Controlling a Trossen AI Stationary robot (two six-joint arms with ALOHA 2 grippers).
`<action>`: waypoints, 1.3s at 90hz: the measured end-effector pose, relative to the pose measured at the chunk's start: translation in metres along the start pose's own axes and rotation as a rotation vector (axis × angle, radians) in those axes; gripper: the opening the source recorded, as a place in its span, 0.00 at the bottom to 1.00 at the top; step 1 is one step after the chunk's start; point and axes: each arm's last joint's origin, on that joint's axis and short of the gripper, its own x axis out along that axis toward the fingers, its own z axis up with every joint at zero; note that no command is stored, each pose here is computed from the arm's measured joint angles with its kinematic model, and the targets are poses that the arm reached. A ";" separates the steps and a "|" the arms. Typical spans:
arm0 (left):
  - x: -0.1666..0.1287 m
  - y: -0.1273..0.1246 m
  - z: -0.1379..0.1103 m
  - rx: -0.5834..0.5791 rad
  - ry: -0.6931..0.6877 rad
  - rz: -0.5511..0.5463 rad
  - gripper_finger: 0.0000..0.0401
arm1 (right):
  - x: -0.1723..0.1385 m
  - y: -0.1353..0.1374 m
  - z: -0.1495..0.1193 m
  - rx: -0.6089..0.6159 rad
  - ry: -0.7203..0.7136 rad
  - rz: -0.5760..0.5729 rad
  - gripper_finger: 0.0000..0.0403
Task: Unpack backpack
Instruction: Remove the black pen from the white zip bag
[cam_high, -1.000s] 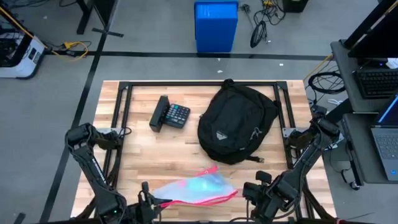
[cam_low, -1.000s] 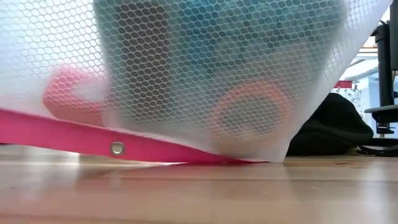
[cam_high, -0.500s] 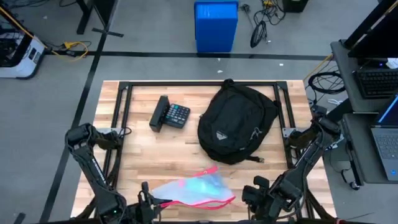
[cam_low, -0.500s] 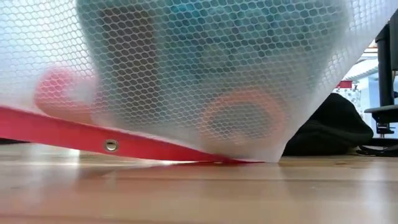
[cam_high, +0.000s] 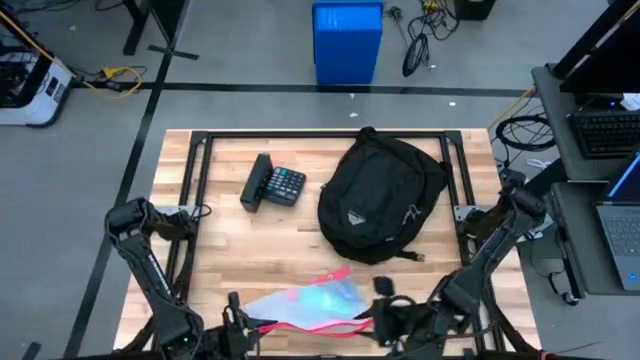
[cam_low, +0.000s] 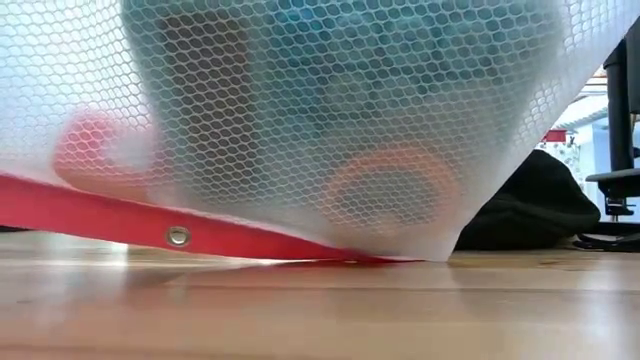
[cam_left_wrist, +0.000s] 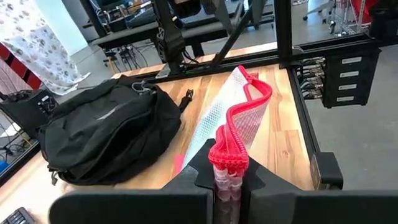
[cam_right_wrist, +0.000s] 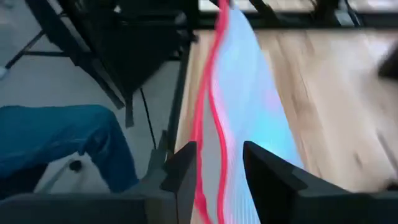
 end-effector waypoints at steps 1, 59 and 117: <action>0.000 0.000 0.000 0.000 0.000 0.000 0.00 | 0.003 0.000 -0.001 -0.006 0.002 -0.003 0.31; 0.000 0.000 0.000 0.000 -0.004 0.006 0.00 | 0.049 -0.012 -0.019 -0.040 0.131 -0.027 0.39; 0.001 -0.001 0.000 -0.004 0.010 -0.021 0.02 | 0.084 -0.046 -0.019 -0.041 0.189 -0.090 0.00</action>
